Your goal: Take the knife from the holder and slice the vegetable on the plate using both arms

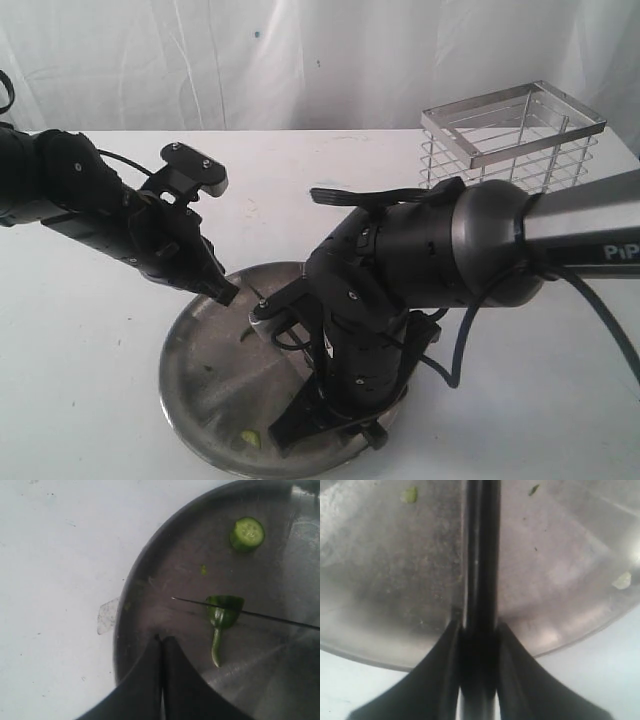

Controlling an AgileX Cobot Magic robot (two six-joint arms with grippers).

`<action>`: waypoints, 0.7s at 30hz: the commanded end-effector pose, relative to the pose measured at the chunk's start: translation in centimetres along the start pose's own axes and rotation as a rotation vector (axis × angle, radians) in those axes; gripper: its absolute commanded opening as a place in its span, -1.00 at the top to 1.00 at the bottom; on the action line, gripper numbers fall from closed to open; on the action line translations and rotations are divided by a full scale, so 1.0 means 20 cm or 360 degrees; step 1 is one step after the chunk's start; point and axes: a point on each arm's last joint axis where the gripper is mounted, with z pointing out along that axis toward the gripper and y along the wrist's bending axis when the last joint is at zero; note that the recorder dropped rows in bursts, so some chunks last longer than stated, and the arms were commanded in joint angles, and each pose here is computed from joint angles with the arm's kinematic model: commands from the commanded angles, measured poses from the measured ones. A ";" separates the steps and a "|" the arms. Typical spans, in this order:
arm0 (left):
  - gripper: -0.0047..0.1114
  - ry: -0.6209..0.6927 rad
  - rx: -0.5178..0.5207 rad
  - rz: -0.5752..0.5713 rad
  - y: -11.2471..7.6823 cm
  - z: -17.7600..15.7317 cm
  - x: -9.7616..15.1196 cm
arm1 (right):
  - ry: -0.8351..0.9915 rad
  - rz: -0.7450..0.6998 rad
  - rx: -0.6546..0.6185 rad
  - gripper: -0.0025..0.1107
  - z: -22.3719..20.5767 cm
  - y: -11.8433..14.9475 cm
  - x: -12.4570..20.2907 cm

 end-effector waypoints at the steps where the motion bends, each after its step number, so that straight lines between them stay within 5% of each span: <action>1: 0.92 -0.0072 0.0007 -0.0102 -0.01 -0.01 -0.03 | -0.0025 -0.0002 0.0002 0.96 -0.01 0.00 -0.01; 10: 0.92 -0.0150 0.0023 -0.0292 -0.01 0.00 -0.05 | -0.0039 -0.0002 -0.0002 0.96 -0.01 0.00 -0.02; 15: 0.92 -0.0079 0.0049 -0.0227 -0.01 0.06 -0.02 | -0.0043 0.0008 -0.0007 0.96 -0.01 0.00 -0.02; 18: 0.92 -0.0068 0.0060 -0.0087 -0.01 0.06 -0.01 | -0.0045 0.0015 -0.0008 0.96 -0.01 0.00 -0.02; 21: 0.92 -0.0032 0.0116 0.0259 -0.03 0.06 0.00 | -0.0045 0.0015 -0.0008 0.96 -0.01 0.00 -0.02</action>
